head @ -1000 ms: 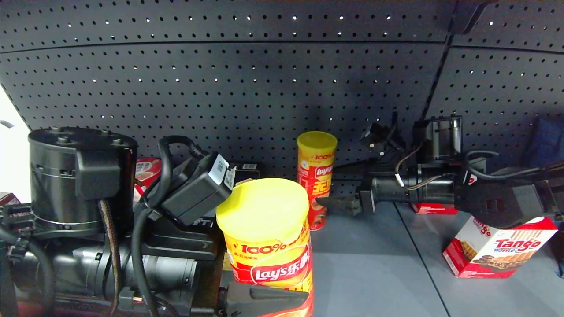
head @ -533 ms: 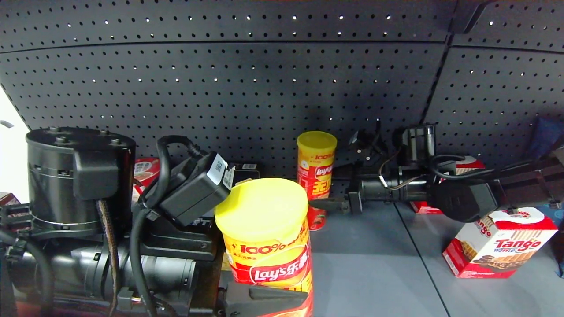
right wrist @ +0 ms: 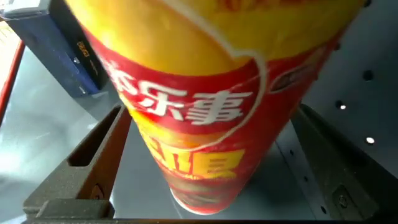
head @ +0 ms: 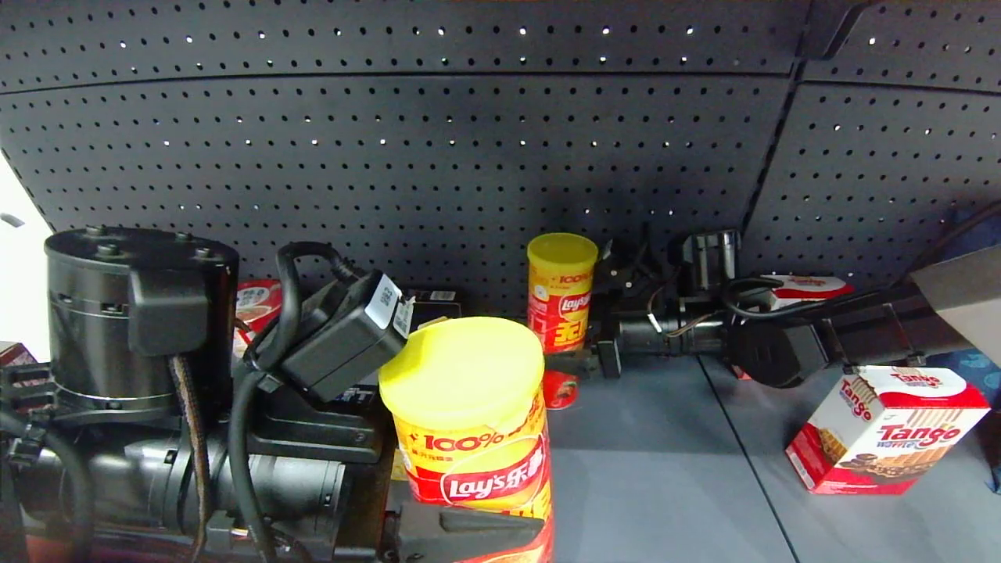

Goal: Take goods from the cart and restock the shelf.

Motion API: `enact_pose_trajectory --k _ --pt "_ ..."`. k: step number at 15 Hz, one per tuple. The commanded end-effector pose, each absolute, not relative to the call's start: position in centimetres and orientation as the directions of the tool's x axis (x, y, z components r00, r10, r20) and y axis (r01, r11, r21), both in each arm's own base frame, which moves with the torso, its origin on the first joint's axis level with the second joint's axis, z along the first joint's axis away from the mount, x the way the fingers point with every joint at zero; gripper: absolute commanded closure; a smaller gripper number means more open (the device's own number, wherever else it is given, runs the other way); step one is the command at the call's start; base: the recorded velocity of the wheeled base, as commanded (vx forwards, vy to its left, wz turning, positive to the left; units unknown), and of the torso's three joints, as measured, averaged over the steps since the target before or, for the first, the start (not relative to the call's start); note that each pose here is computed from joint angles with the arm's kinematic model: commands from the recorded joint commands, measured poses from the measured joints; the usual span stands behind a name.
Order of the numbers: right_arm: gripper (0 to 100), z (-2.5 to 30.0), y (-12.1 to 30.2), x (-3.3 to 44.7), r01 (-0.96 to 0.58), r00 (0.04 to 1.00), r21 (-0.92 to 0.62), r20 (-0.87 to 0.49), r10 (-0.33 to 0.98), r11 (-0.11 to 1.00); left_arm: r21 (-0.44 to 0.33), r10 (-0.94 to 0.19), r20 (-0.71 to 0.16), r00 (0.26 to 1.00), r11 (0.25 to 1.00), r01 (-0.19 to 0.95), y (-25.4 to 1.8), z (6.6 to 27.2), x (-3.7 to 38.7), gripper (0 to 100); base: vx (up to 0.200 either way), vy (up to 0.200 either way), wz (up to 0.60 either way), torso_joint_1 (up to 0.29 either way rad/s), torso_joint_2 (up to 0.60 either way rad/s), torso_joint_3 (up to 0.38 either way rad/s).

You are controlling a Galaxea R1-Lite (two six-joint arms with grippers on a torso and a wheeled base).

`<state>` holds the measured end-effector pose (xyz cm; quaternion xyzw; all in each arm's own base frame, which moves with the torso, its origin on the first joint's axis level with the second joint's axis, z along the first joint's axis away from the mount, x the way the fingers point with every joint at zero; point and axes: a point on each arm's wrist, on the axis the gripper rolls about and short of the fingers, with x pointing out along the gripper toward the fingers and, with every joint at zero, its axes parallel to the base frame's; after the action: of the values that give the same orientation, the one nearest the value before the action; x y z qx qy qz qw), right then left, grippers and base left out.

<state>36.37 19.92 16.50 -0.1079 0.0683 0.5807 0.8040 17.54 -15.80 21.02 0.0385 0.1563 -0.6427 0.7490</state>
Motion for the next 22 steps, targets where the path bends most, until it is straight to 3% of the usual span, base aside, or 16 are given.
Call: enact_pose_trajectory --k 1,7,8,18,22 --pt "0 16.0 20.5 36.4 -0.953 0.302 -0.085 -0.243 0.922 0.290 -0.144 -0.951 -0.284 0.125 0.171 0.975 -15.8 21.0 17.6 100 0.000 0.000 0.00 0.000 0.00 0.000" --pt "0 15.7 21.0 36.7 -0.958 0.283 -0.109 -0.214 0.935 0.265 -0.161 -0.947 -0.300 0.118 0.172 0.972 -15.5 20.2 17.2 100 0.000 0.000 0.00 0.000 0.00 0.000" --pt "100 15.8 21.0 36.6 -0.957 0.287 -0.109 -0.217 0.933 0.269 -0.158 -0.947 -0.299 0.119 0.172 0.972 -15.5 20.3 17.2 100 0.000 0.000 0.00 0.000 0.00 0.000" --pt "100 17.5 20.5 31.6 -0.938 0.344 -0.126 -0.251 0.905 0.322 -0.165 -0.945 -0.306 0.119 0.176 0.970 -15.2 20.0 16.8 100 0.000 0.000 0.00 0.000 0.00 0.000" --pt "100 19.8 19.5 26.6 -0.908 0.418 -0.148 -0.250 0.873 0.392 -0.173 -0.942 -0.316 0.112 0.173 0.970 -14.8 19.5 16.1 100 0.000 0.000 0.00 0.000 0.00 0.000"
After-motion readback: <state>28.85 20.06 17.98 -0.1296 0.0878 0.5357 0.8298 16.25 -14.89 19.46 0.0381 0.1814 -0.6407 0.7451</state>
